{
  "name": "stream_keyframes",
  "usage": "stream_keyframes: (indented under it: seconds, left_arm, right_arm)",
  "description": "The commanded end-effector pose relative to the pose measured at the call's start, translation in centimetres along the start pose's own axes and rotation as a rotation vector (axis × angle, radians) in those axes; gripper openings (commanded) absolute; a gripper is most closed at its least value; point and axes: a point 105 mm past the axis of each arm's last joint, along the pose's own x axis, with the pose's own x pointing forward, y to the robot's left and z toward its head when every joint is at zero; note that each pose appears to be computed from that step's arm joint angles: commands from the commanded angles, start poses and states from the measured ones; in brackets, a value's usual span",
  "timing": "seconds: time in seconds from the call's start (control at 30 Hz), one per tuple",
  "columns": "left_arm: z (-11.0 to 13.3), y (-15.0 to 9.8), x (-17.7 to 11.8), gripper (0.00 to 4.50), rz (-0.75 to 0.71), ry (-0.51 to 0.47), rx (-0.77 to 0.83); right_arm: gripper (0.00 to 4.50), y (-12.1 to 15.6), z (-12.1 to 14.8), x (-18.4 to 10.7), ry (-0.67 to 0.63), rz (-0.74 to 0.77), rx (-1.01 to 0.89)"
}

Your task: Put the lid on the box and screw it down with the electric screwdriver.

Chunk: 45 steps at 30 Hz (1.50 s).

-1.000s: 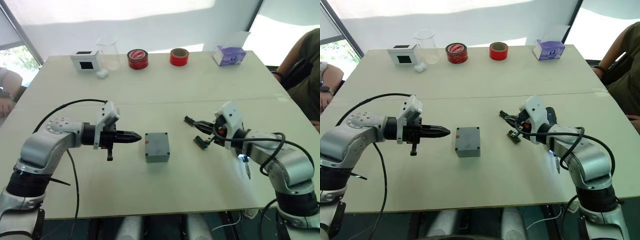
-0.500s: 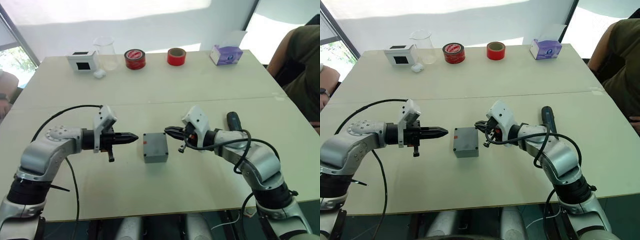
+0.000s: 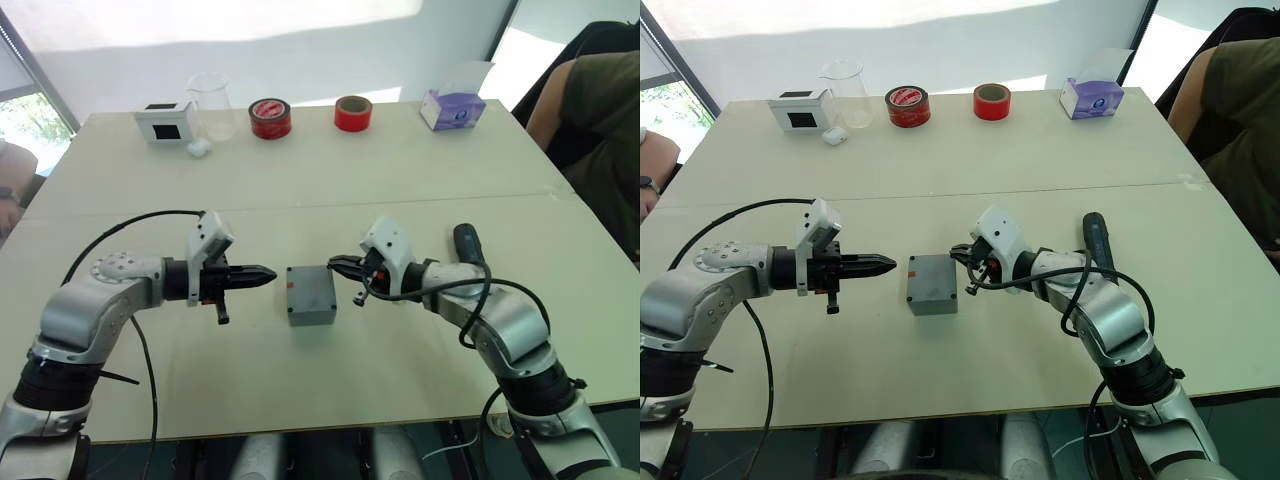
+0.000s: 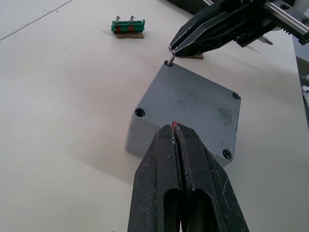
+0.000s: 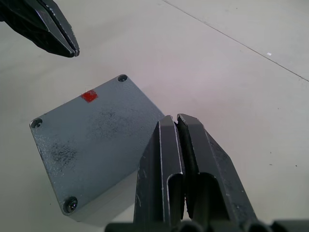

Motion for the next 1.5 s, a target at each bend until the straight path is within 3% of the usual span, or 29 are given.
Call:
stream_keyframes:
  seconds: [0.03,0.27,0.3,0.33,0.43,0.63,0.87,0.9,1.07,1.2,1.37,1.5]
  left_arm:
    - [1.1,-0.3,-0.2,0.0,0.001,-0.019,0.056]
    - [1.1,-0.3,-0.2,0.0,0.002,-0.02,0.058]
    - [1.1,-0.3,-0.2,0.0,0.002,-0.02,0.058]
    - [1.1,-0.3,-0.2,0.0,0.002,-0.02,0.058]
    - [1.1,-0.3,-0.2,0.0,0.0,-0.023,0.058]
    - [1.8,-0.6,0.1,0.0,-0.023,-0.049,0.064]
    - [3.4,-1.6,1.4,0.0,-0.101,-0.078,0.118]
    - [3.6,-1.9,1.6,0.0,-0.125,-0.08,0.133]
    - [4.4,-3.1,2.6,0.0,-0.212,-0.064,0.225]
    - [4.5,-3.3,2.9,0.0,-0.233,-0.052,0.267]
    - [5.1,-3.9,3.0,0.0,-0.3,-0.057,0.323]
    - [5.0,-4.2,3.5,0.0,-0.312,-0.05,0.342]
  right_arm:
    - [0.04,0.1,0.8,0.1,-0.033,0.005,-0.031]
    - [0.04,0.0,0.8,0.4,-0.03,0.004,-0.028]
    - [0.54,0.0,0.8,0.4,-0.031,0.003,-0.028]
    - [0.68,0.0,0.8,0.4,-0.031,0.003,-0.029]
    - [1.76,-0.2,1.0,0.3,-0.033,-0.002,-0.033]
    - [4.19,-0.8,1.9,-0.9,-0.044,-0.029,-0.017]
    - [4.19,-3.3,3.4,-4.4,-0.049,-0.095,0.102]
    - [4.36,-4.0,3.6,-5.5,-0.038,-0.115,0.116]
    - [4.36,-8.1,3.1,-11.3,0.156,-0.305,0.25]
    - [4.36,-9.7,2.5,-12.9,0.234,-0.421,0.325]
    - [4.36,-12.3,-3.1,-16.6,0.51,-0.507,0.627]
    - [4.36,-12.4,-4.5,-17.8,0.616,-0.506,0.712]
